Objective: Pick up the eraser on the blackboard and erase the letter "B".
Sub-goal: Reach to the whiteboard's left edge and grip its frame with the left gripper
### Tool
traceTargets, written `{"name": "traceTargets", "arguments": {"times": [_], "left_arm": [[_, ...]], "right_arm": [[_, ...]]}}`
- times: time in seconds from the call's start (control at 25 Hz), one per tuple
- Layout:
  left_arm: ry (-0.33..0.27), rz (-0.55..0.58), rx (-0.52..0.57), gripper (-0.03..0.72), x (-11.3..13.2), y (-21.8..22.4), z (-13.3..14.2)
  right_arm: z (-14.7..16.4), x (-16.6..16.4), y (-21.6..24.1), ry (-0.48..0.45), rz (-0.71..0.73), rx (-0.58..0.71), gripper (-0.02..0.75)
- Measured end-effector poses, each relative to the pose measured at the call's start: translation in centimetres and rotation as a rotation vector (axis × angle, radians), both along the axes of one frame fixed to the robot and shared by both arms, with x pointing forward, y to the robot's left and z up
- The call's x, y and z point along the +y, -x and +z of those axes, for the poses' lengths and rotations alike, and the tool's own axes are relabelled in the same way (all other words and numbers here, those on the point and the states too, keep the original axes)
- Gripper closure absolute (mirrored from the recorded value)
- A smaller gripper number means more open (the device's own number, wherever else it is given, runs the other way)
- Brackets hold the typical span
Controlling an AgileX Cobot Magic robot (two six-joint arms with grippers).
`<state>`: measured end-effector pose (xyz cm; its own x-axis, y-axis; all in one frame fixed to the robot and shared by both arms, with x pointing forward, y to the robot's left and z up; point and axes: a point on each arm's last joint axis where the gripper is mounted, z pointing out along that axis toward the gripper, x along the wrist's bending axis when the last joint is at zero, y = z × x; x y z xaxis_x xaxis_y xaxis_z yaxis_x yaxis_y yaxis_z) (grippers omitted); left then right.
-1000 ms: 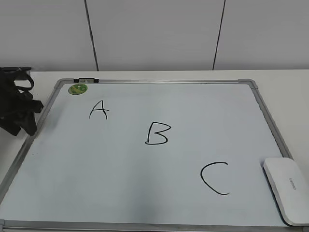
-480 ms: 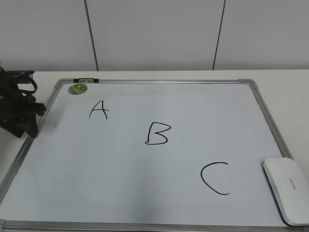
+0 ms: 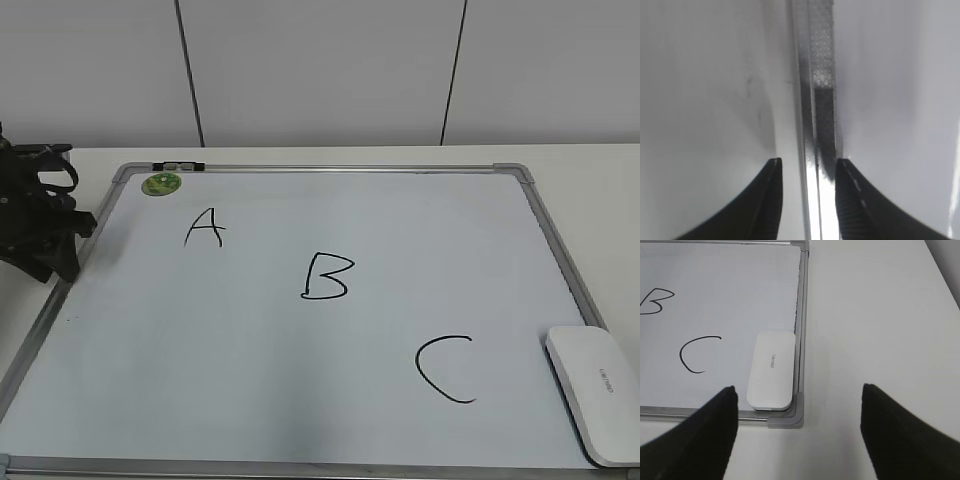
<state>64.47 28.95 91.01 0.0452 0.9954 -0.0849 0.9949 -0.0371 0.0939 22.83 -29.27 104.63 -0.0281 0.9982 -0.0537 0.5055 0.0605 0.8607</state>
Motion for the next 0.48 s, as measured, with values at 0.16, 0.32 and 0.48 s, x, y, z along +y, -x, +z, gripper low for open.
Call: {"name": "traceTargets", "arguments": {"times": [0.16,0.32,0.48], "left_arm": [[0.001,0.015,-0.001,0.447,0.57,-0.02,0.00],[0.006,0.020,-0.001,0.447,0.68,-0.02,0.00],[0.030,0.019,-0.003,0.447,0.46,-0.04,0.03]], "right_arm": [[0.00,0.00,0.00,0.000,0.000,0.000,0.151],[0.00,0.00,0.00,0.000,0.000,0.000,0.152],[0.00,0.00,0.00,0.000,0.000,0.000,0.152]]}}
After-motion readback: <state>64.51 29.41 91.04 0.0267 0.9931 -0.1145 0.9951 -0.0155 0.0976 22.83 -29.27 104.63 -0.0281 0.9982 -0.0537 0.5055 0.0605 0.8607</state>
